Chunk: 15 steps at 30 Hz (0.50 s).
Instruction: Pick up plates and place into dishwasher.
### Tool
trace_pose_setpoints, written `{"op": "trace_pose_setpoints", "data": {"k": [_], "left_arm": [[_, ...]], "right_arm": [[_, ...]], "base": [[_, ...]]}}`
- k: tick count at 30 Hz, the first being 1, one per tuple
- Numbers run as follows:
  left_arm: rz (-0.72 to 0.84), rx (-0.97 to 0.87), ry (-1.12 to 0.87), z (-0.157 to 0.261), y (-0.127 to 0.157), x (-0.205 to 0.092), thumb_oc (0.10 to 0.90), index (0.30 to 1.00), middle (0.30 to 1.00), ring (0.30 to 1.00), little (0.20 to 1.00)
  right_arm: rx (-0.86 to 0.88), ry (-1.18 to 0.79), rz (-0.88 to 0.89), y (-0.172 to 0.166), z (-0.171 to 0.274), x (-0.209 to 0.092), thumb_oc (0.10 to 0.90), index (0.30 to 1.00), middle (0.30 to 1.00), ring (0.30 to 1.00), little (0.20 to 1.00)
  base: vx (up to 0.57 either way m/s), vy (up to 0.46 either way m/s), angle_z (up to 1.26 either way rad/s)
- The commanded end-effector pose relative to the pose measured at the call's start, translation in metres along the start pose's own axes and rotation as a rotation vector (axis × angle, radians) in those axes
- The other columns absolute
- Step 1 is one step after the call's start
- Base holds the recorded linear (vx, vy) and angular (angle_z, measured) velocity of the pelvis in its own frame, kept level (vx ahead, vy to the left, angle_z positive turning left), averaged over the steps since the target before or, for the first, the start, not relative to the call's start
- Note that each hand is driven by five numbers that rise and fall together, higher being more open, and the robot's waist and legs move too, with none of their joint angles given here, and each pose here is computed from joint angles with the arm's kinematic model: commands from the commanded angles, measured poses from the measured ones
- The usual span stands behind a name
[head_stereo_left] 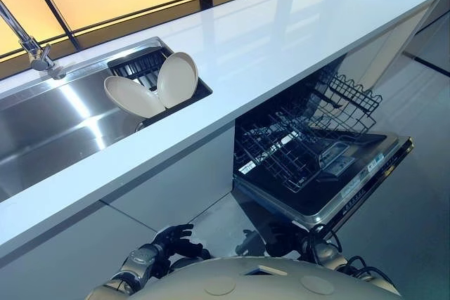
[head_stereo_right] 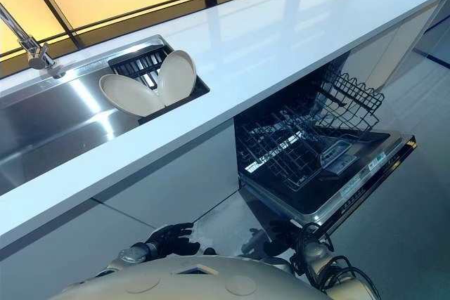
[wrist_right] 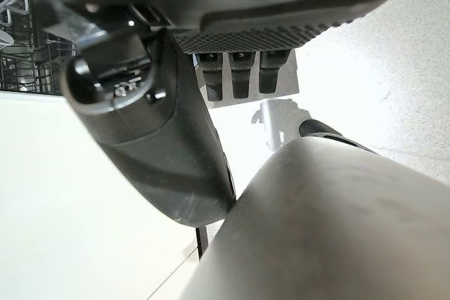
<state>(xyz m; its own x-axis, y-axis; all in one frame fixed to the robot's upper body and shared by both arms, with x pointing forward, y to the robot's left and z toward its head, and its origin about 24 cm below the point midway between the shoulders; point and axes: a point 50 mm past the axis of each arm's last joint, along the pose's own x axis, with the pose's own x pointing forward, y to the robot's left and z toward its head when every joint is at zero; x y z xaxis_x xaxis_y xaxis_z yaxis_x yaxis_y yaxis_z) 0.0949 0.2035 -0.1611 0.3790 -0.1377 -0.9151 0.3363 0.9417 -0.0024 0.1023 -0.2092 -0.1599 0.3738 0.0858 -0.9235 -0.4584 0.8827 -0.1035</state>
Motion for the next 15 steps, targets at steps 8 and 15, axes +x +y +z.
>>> {"op": "trace_pose_setpoints", "data": {"k": [8, 15], "left_arm": [[0.114, 0.149, -0.211, 0.039, 0.009, 0.002, 0.8, 0.9, 0.9, 0.9, 0.9], [-0.121, 0.494, -0.817, 0.183, -0.004, -0.046, 0.8, 0.9, 0.9, 0.9, 0.9]], "right_arm": [[-0.055, 0.016, 0.011, -0.006, 0.003, 0.001, 0.8, 0.9, 0.9, 0.9, 0.9], [-0.08, 0.003, -0.018, -0.028, 0.011, -0.002, 0.8, 0.9, 0.9, 0.9, 0.9]], "base": [[0.0, 0.0, 0.0], [-0.05, 0.033, 0.01]]}}
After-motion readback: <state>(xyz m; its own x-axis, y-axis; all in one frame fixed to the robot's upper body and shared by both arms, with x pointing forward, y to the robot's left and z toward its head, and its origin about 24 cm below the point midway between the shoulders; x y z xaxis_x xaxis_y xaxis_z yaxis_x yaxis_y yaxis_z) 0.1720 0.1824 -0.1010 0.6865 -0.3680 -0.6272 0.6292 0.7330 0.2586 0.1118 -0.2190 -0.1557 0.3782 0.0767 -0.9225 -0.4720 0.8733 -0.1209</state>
